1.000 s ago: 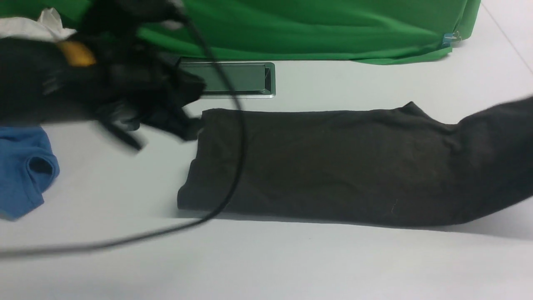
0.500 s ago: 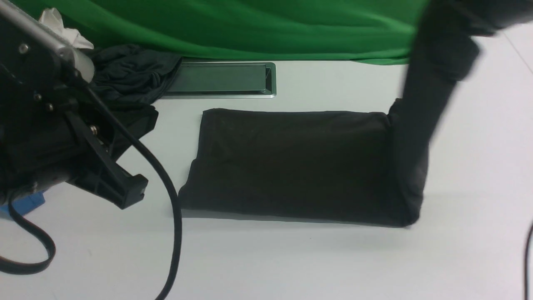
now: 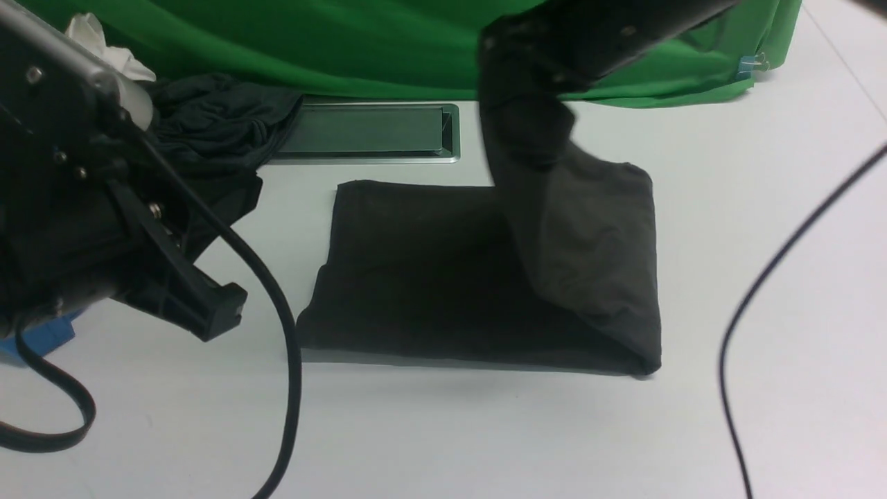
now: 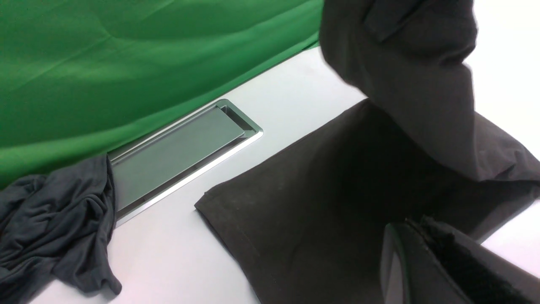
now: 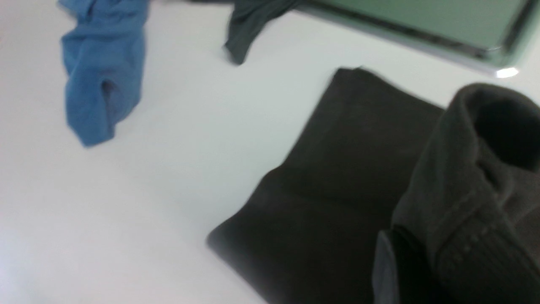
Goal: Fold a long-sleeved shirt on a white desktop.
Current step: 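Fold the right end of the dark garment over onto its left end with the right gripper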
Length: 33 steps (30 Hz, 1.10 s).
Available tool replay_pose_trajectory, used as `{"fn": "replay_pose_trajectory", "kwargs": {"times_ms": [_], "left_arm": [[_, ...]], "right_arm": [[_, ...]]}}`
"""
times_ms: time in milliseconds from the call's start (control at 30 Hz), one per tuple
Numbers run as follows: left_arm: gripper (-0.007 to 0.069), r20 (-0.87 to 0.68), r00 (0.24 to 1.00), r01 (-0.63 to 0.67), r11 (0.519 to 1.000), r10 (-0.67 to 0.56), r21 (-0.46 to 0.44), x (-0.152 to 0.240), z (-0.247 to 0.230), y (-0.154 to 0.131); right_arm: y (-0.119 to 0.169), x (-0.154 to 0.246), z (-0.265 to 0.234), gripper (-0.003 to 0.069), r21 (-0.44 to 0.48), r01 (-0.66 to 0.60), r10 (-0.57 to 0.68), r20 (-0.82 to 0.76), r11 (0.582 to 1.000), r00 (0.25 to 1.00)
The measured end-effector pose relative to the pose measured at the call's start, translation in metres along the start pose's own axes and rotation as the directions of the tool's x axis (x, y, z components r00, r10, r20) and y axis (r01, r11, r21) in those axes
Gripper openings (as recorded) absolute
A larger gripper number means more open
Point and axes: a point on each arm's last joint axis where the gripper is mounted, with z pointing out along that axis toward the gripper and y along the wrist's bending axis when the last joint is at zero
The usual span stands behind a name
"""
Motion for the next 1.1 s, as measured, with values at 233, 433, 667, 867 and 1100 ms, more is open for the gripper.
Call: {"fn": "replay_pose_trajectory", "kwargs": {"times_ms": [233, 433, 667, 867, 1100], "left_arm": [[0.0017, -0.004, 1.0, -0.01, 1.0, 0.01, -0.003, 0.001, 0.0, 0.0], [0.0017, 0.002, 1.0, -0.011, 1.0, 0.011, -0.007, 0.0, 0.0, 0.001], [0.0017, 0.002, 1.0, -0.011, 1.0, 0.011, -0.008, 0.0, 0.0, 0.001], [0.0017, 0.0, 1.0, -0.011, 1.0, 0.011, -0.007, 0.0, 0.0, 0.001], [0.0017, -0.017, 1.0, -0.001, 1.0, 0.001, 0.0, 0.002, 0.001, 0.0]], "right_arm": [[0.012, 0.0, 0.024, 0.008, -0.049, 0.022, -0.024, -0.038, 0.999, 0.999], [0.018, 0.005, 0.041, 0.008, -0.068, 0.027, -0.032, -0.066, 0.997, 0.997], [0.029, 0.004, 0.061, 0.0274, -0.085, -0.015, 0.014, -0.016, 0.996, 1.0], [0.038, -0.004, 0.054, 0.0514, -0.125, -0.043, 0.048, 0.041, 0.991, 0.998], [0.041, -0.016, -0.008, 0.0346, -0.071, 0.105, -0.101, 0.053, 0.992, 0.993]]}}
